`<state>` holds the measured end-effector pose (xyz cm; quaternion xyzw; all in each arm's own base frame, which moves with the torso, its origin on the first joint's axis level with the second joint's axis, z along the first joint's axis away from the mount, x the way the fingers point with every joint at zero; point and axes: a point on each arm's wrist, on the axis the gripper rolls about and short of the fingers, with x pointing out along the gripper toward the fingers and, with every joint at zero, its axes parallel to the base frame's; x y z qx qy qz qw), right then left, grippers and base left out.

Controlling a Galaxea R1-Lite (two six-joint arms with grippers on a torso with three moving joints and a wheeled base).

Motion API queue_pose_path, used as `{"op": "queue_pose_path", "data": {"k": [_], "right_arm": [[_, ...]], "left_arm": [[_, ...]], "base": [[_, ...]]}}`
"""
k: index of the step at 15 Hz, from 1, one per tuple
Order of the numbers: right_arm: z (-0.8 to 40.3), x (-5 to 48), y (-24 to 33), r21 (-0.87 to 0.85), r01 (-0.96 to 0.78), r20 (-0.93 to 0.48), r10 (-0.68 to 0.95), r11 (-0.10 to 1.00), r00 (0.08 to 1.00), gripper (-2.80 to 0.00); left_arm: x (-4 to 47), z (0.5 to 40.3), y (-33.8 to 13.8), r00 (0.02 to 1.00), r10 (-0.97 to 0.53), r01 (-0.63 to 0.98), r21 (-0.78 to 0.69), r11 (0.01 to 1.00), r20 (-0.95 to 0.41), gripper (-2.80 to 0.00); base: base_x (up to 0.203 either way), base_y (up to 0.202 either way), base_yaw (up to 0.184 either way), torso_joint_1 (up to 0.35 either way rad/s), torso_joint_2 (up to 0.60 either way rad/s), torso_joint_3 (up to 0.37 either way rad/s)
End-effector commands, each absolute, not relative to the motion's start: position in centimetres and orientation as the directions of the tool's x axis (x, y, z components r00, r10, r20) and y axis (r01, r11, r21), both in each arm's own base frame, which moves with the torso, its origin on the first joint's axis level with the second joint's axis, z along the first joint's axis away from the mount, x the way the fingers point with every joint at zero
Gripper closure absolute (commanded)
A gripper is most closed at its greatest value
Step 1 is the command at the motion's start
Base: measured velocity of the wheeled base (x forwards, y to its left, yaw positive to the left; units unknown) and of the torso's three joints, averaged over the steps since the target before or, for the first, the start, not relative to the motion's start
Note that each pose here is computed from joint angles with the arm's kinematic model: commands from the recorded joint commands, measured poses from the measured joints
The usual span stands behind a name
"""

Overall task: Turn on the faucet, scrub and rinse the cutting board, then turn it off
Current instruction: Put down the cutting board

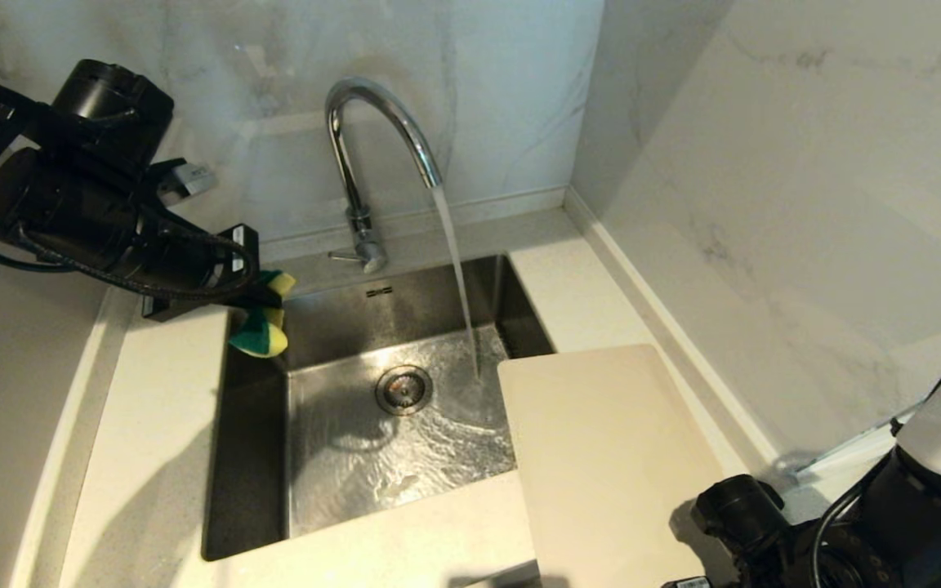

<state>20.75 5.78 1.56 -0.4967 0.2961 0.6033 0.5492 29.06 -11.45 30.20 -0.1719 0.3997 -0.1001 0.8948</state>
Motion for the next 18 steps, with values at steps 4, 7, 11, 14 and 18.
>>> {"op": "queue_pose_path", "data": {"k": [4,7,11,14,18], "right_arm": [[0.41,21.24,6.0,-0.148,-0.963,-0.93,0.363,-0.223,0.059,0.0],[0.27,21.63,6.11,-0.15,-0.963,-0.93,0.363,-0.224,0.06,0.0],[0.12,21.7,6.26,-0.145,-0.963,-0.93,0.363,-0.228,0.054,0.0],[0.1,21.7,6.25,-0.144,-0.963,-0.931,0.361,-0.228,0.054,0.0],[0.01,21.72,6.25,-0.142,-0.963,-0.932,0.359,-0.228,0.052,0.0]], "left_arm": [[29.63,29.9,-11.89,0.652,-0.321,0.042,-0.39,0.92,-0.687,0.0],[29.83,29.86,-11.97,0.651,-0.322,0.043,-0.391,0.92,-0.687,0.0],[30.01,29.69,-12.04,0.648,-0.321,0.042,-0.389,0.92,-0.69,0.0],[30.03,29.64,-12.05,0.647,-0.322,0.042,-0.39,0.92,-0.691,0.0],[30.06,29.63,-12.06,0.646,-0.322,0.042,-0.39,0.92,-0.692,0.0]], "base": [[0.0,0.0,0.0,0.0,0.0,0.0],[0.0,0.0,0.0,0.0,0.0,0.0],[0.0,0.0,0.0,0.0,0.0,0.0],[0.0,0.0,0.0,0.0,0.0,0.0],[0.0,0.0,0.0,0.0,0.0,0.0]]}}
